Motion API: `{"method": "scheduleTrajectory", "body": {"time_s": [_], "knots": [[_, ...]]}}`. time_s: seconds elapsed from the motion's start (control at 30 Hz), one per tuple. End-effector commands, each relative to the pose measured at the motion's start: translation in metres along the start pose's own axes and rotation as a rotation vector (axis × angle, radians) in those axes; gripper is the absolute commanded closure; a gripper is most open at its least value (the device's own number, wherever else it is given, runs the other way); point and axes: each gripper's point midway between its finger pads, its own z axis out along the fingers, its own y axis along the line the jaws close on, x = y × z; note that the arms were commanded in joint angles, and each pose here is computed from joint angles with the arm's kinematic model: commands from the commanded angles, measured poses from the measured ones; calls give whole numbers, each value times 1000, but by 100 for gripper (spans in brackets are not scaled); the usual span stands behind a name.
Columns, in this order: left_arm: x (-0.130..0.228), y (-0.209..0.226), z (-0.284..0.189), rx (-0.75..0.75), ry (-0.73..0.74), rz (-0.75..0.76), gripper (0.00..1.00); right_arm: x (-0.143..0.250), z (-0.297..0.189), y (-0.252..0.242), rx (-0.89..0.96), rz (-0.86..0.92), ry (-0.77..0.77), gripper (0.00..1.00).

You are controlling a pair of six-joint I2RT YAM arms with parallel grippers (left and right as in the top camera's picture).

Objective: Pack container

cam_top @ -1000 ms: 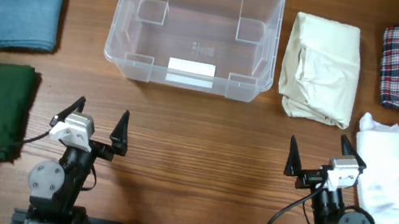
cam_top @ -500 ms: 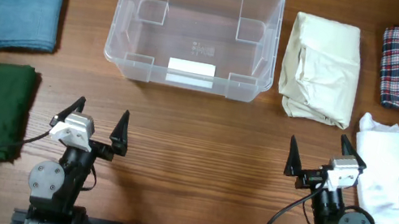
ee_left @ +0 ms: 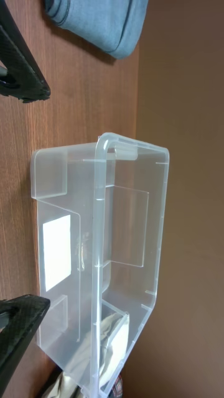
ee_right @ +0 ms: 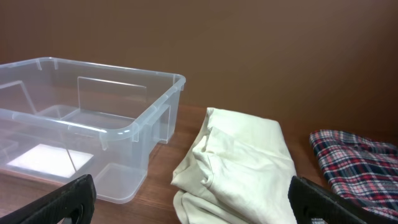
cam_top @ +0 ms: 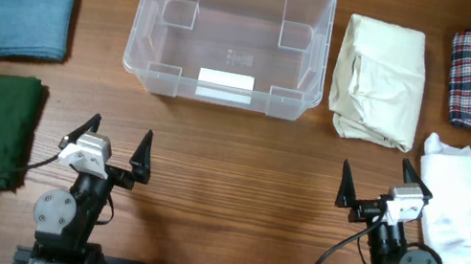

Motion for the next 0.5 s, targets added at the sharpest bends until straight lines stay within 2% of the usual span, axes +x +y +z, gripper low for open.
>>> {"method": "scheduleTrajectory", "body": {"time_s": [0.0,0.13,0.27,0.47], "knots": [[2,0,0,-4,2,-6,0,0,0,-1,3,8,0,0],[2,1,0,-4,2,-6,0,-2,0,-5,27,-4,-10,0],[2,1,0,-4,2,-6,0,-17,-2,8,-50,7,-45,0],[2,1,0,-4,2,-6,0,-83,-15,3,-39,12,-155,0]]}}
